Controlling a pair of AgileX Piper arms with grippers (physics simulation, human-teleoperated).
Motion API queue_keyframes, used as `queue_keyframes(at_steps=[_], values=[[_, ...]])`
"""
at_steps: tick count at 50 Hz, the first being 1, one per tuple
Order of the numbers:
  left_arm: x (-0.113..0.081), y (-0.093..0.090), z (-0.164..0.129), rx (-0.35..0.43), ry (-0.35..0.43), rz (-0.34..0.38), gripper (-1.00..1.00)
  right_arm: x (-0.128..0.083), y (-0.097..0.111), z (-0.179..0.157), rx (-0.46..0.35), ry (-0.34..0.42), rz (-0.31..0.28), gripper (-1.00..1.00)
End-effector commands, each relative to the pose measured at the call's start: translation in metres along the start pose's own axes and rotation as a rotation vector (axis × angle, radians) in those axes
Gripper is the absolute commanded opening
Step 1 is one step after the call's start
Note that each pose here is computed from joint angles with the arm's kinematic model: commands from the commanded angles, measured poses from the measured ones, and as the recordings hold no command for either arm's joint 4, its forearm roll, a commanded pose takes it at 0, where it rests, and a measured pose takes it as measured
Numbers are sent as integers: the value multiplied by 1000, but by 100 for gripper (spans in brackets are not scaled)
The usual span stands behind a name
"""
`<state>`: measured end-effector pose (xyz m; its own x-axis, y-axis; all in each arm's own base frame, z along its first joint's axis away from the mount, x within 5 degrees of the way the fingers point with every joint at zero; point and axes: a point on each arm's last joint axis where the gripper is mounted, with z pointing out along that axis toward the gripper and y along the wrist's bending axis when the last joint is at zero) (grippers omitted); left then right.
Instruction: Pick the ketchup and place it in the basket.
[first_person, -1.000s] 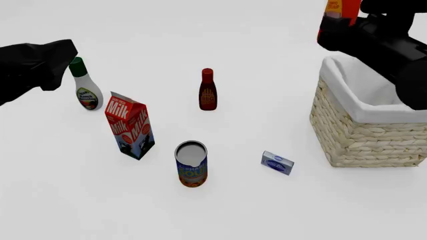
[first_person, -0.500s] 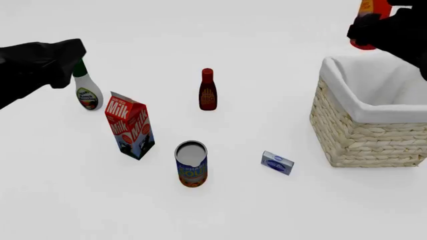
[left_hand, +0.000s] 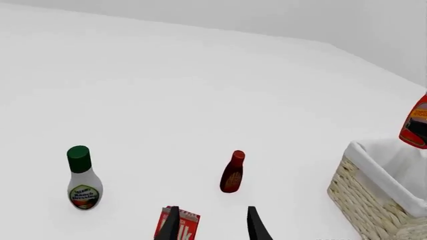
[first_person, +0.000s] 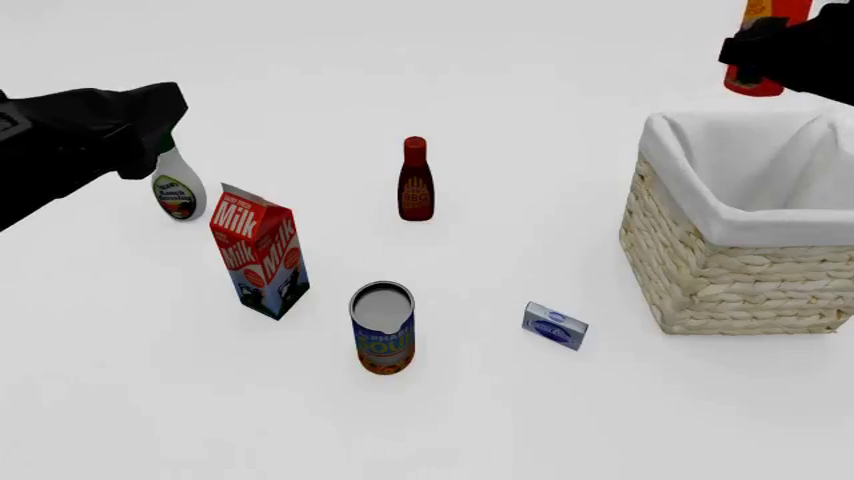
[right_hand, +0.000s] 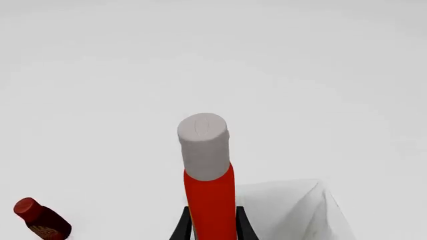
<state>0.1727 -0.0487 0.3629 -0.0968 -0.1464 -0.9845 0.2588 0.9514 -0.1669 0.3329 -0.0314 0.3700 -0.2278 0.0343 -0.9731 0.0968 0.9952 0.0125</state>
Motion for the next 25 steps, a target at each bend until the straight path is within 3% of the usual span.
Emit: queue_keyframes(at_steps=[1, 25], values=[[4, -1, 3, 8, 6, -4, 100, 1, -4, 2, 13, 54, 40, -100], [9, -1, 8, 10, 14, -7, 100, 13, -24, 13, 70, 121, 67, -100]])
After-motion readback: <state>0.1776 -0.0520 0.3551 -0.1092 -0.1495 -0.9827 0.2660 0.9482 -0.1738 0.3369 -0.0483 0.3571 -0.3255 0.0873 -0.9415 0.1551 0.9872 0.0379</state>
